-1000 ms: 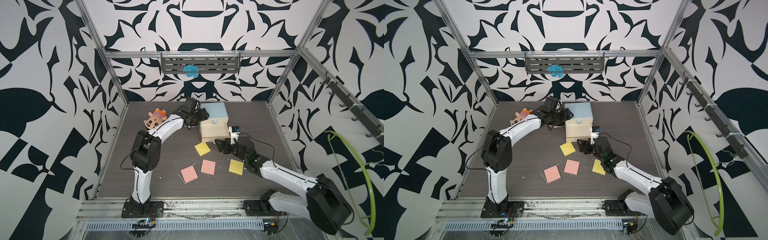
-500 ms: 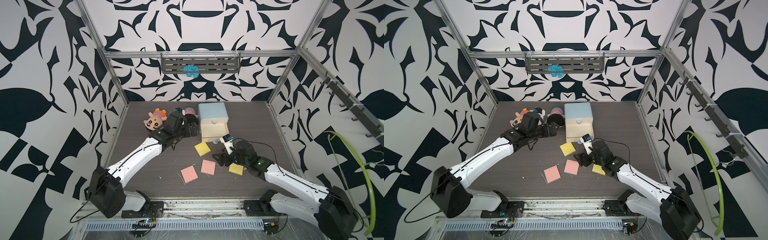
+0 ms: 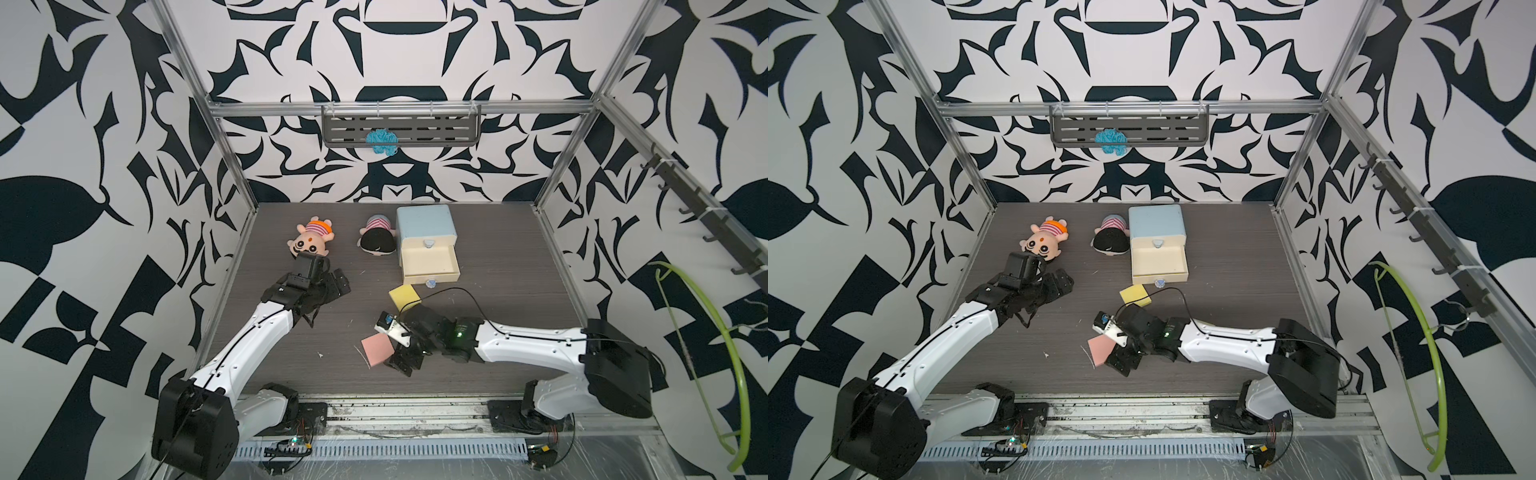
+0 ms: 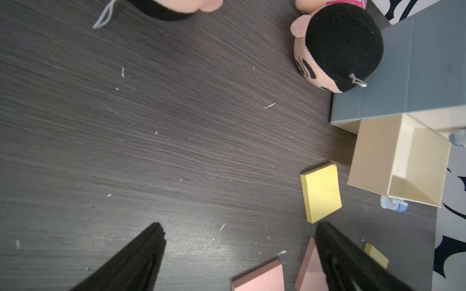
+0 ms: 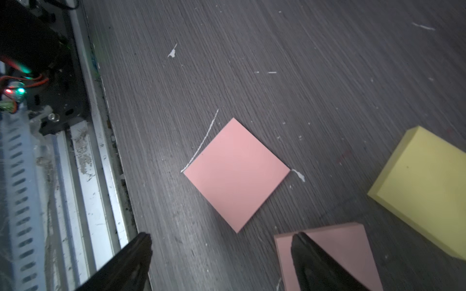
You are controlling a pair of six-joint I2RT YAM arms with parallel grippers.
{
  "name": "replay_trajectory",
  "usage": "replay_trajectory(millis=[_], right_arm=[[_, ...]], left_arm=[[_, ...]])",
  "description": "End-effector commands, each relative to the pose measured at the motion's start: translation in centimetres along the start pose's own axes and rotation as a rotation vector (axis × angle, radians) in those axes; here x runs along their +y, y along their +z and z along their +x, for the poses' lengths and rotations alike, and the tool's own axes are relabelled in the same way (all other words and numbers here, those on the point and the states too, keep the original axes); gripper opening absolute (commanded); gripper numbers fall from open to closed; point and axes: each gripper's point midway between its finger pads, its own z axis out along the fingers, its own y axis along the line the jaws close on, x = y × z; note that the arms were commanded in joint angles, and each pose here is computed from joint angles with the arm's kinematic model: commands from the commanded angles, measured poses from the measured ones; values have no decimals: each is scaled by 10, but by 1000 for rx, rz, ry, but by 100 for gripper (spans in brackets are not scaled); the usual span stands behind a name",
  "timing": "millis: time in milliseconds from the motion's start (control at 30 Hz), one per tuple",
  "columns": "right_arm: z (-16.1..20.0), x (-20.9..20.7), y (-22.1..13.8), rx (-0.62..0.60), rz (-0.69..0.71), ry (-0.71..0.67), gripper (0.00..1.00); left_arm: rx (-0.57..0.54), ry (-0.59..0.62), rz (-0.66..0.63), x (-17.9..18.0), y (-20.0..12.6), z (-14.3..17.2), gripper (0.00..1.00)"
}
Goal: Please put the sticky notes in the drawer by color
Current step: Pick up the sticky notes from the center of the board.
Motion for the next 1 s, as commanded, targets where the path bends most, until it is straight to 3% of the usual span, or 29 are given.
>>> replay_trajectory(millis=[0,200,367,967], right_arm=[[-19,-16,9,20,178,72,96],[-21,-18,29,62,344,314,98],[-14,-21,36,155,475,350,98],[22,-19,69,326,429,465,98]], left_arm=[[29,0,-9,7,-6,5,99],[35,24,-5,9,-7,6,99],[68,45,19,7,-1,13,99],[59,49,18,14,-5,20,99]])
